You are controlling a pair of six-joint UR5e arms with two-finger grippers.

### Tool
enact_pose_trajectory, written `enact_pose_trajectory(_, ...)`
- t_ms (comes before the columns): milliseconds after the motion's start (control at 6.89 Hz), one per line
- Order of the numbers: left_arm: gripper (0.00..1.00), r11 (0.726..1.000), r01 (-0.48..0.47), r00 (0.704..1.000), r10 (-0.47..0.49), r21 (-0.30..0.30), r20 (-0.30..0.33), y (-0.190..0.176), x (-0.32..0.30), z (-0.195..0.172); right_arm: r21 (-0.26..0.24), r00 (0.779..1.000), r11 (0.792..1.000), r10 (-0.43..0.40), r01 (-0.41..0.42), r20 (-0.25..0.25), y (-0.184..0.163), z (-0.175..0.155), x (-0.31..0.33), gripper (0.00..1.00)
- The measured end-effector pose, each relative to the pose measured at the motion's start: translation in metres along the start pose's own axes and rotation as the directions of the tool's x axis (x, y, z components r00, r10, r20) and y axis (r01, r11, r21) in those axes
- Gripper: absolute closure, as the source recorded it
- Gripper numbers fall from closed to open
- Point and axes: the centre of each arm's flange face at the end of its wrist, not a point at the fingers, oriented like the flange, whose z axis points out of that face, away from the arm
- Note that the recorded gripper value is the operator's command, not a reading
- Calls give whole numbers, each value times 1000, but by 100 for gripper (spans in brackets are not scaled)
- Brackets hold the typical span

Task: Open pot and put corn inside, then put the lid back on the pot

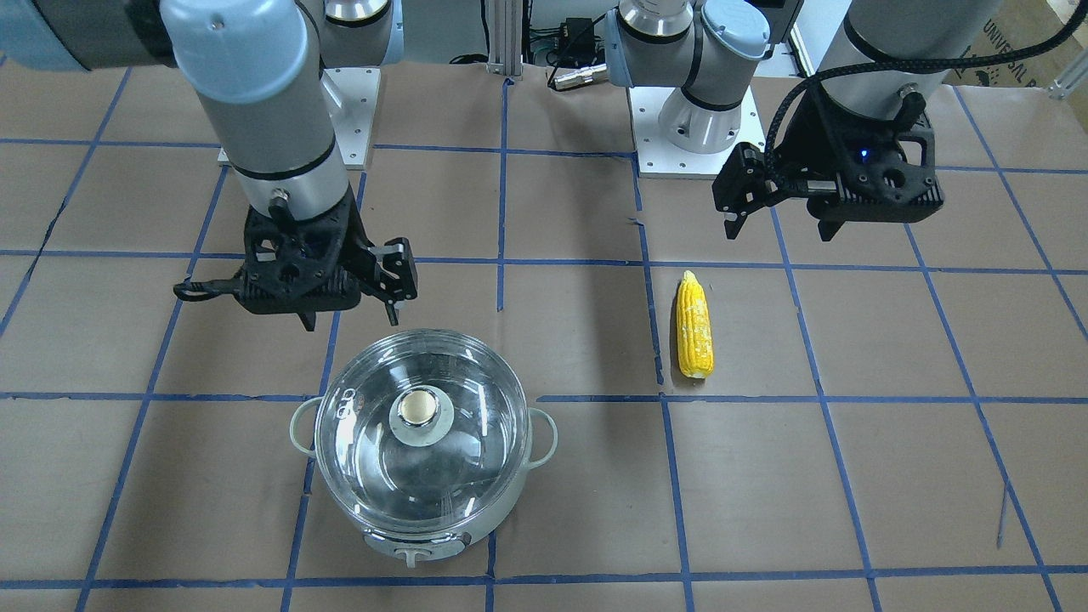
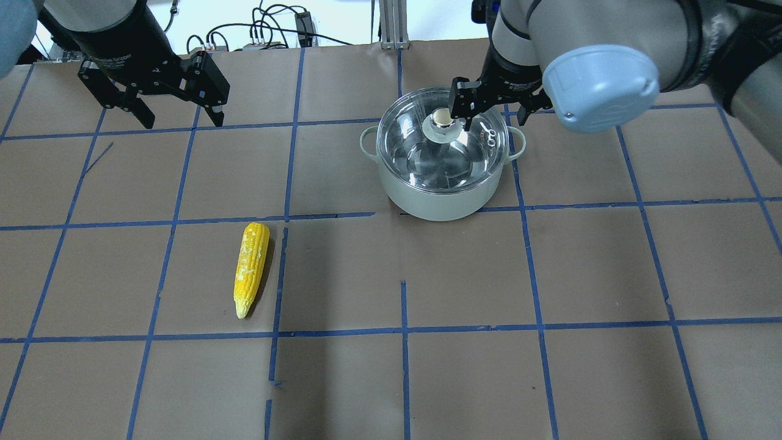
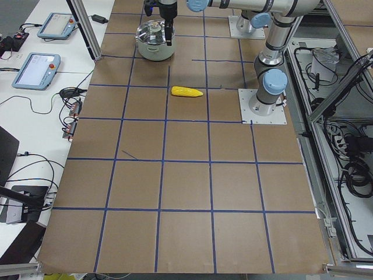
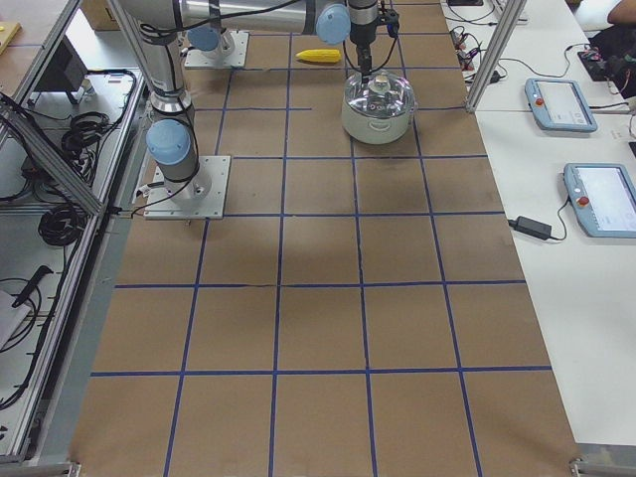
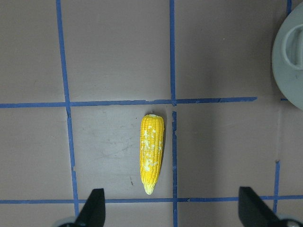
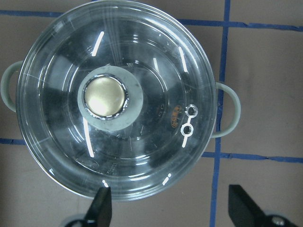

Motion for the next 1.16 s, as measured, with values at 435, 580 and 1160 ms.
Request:
enact_pose_trajectory(435, 0, 1000, 0, 1000, 0, 0, 0, 0, 0, 0, 61, 1000, 998, -21, 21, 8, -42, 42, -17, 12)
enact_pose_trajectory(580, 0, 1000, 0, 1000, 0, 0, 0, 0, 0, 0, 61, 1000, 998, -30, 30, 6, -61, 42, -24, 12)
enact_pose_trajectory(1160, 0, 1000, 0, 1000, 0, 1, 1, 0, 0, 0, -23, 996, 997, -81, 80, -35, -81, 64, -57, 14)
